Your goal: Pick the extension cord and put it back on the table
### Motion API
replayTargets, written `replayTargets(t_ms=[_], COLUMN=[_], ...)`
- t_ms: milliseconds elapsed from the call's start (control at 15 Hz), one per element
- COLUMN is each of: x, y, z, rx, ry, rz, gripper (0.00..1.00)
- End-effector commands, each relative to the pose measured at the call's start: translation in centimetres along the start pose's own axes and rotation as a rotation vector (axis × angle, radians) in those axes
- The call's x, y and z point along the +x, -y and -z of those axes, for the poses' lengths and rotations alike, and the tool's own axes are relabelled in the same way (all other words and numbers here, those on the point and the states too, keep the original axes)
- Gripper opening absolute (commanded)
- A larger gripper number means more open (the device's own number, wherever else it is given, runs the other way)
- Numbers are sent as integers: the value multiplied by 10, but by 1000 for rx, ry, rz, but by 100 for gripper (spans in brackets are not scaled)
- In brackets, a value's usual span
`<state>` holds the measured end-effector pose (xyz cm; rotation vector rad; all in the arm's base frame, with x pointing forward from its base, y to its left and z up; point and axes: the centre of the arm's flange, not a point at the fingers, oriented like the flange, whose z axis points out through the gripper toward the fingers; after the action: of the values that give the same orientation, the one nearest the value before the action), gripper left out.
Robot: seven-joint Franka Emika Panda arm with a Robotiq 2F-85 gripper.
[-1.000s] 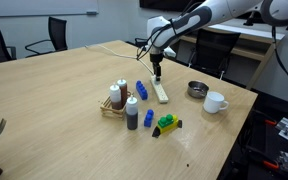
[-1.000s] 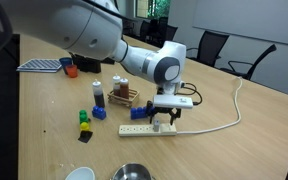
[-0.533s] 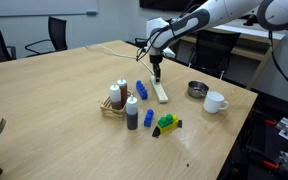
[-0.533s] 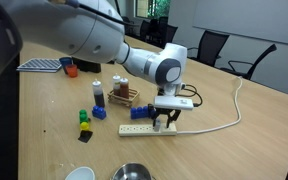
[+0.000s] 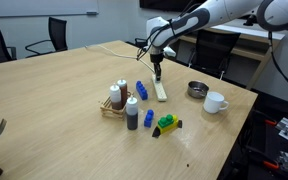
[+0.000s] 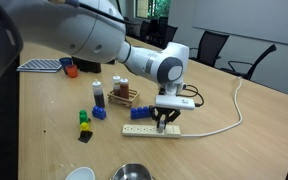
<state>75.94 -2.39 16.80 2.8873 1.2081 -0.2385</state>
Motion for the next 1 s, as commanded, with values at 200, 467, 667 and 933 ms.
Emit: replayTargets(t_ms=[200, 467, 667, 933], x=[2, 11, 26, 52], y=[0, 13, 31, 63], z=[26, 38, 46, 55], rx=[30, 28, -15, -79], ry=[17, 36, 37, 57], rz=[63, 176, 283, 439], gripper=[6, 6, 6, 6])
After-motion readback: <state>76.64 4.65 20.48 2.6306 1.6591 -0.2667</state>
